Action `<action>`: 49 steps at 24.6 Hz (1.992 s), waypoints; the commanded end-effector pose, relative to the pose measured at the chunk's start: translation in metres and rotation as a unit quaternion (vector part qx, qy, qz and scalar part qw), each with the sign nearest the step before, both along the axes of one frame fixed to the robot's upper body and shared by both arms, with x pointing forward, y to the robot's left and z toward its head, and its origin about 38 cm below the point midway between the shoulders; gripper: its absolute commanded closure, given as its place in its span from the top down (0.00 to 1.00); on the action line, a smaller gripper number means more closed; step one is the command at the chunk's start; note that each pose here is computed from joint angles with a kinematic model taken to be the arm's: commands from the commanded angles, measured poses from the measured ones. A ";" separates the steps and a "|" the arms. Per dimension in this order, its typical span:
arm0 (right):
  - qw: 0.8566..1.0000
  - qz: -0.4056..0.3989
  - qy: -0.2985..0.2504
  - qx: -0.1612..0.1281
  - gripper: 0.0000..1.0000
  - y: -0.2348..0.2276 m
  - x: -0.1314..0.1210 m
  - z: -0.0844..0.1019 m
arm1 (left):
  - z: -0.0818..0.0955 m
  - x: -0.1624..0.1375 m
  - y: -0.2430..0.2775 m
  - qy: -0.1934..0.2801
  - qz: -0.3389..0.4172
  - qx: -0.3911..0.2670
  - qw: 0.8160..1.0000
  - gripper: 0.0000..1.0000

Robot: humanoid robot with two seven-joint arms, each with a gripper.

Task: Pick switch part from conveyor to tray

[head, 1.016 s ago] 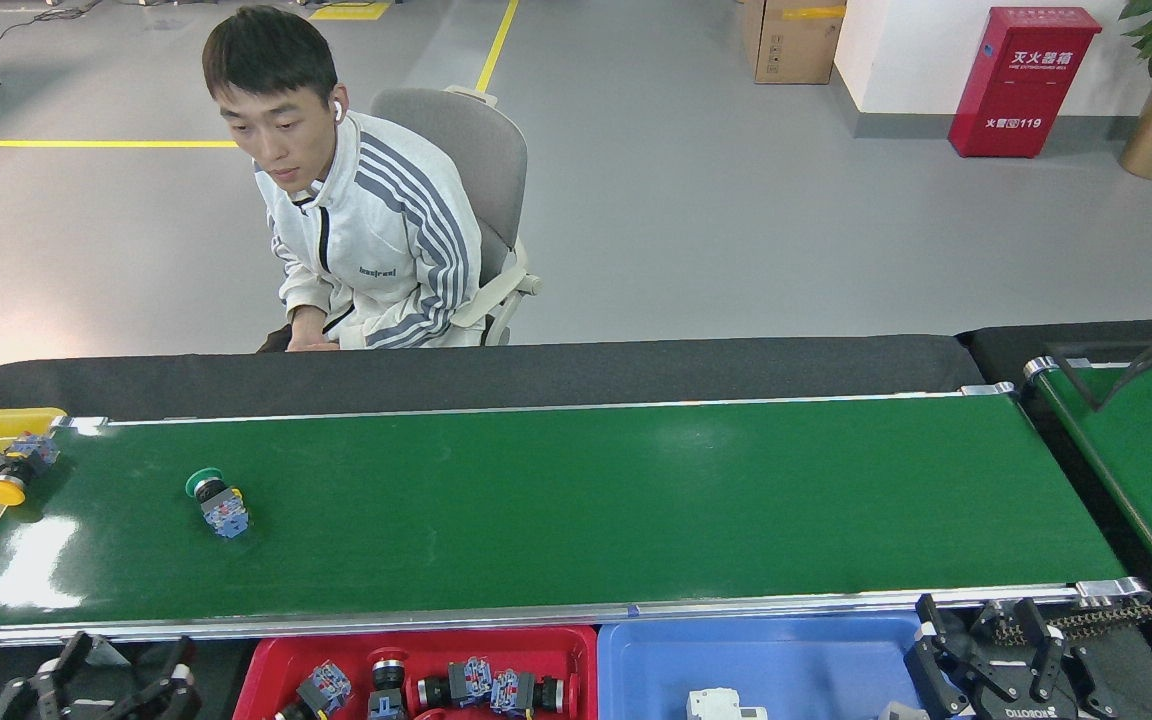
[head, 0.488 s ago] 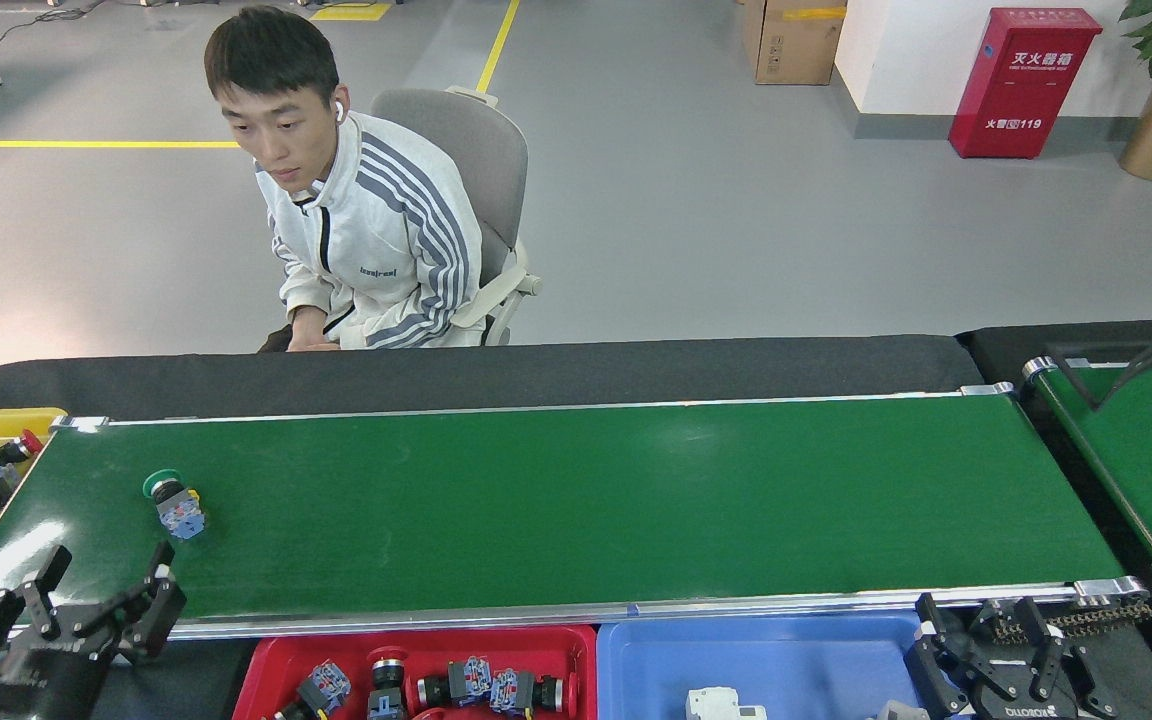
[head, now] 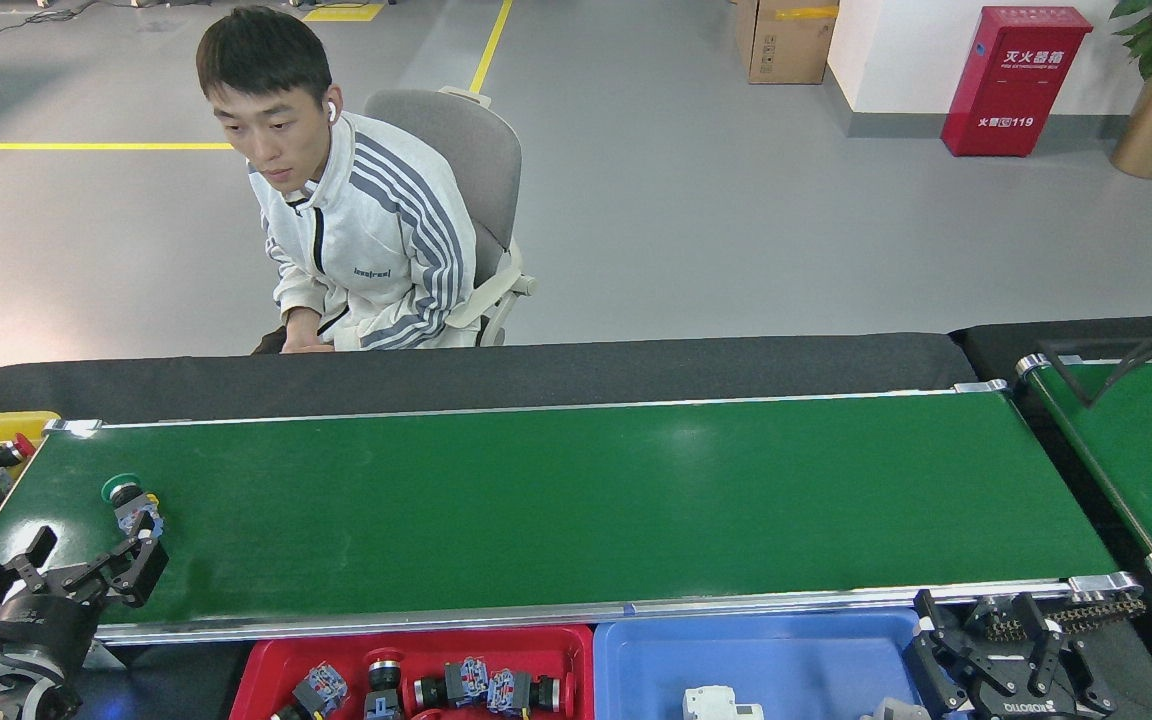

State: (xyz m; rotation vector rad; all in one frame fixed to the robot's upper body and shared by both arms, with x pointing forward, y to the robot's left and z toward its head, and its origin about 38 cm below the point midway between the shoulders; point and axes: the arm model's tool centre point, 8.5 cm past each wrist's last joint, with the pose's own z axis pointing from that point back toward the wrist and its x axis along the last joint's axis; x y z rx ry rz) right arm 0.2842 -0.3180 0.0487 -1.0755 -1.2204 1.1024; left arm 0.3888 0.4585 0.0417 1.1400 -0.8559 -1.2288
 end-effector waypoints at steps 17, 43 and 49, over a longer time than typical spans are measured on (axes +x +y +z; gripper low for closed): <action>1.000 0.005 -0.026 -0.004 1.00 0.000 0.011 0.015 | -0.007 0.065 0.009 -0.018 0.042 -0.004 0.999 0.28; 0.998 0.012 -0.021 -0.061 1.00 -0.022 0.012 0.024 | 0.026 -0.103 -0.133 -0.131 -0.313 -0.031 0.940 1.00; 0.998 0.011 -0.022 -0.060 0.99 -0.022 0.012 0.024 | 0.002 -0.122 -0.015 -0.077 -0.117 0.025 0.990 1.00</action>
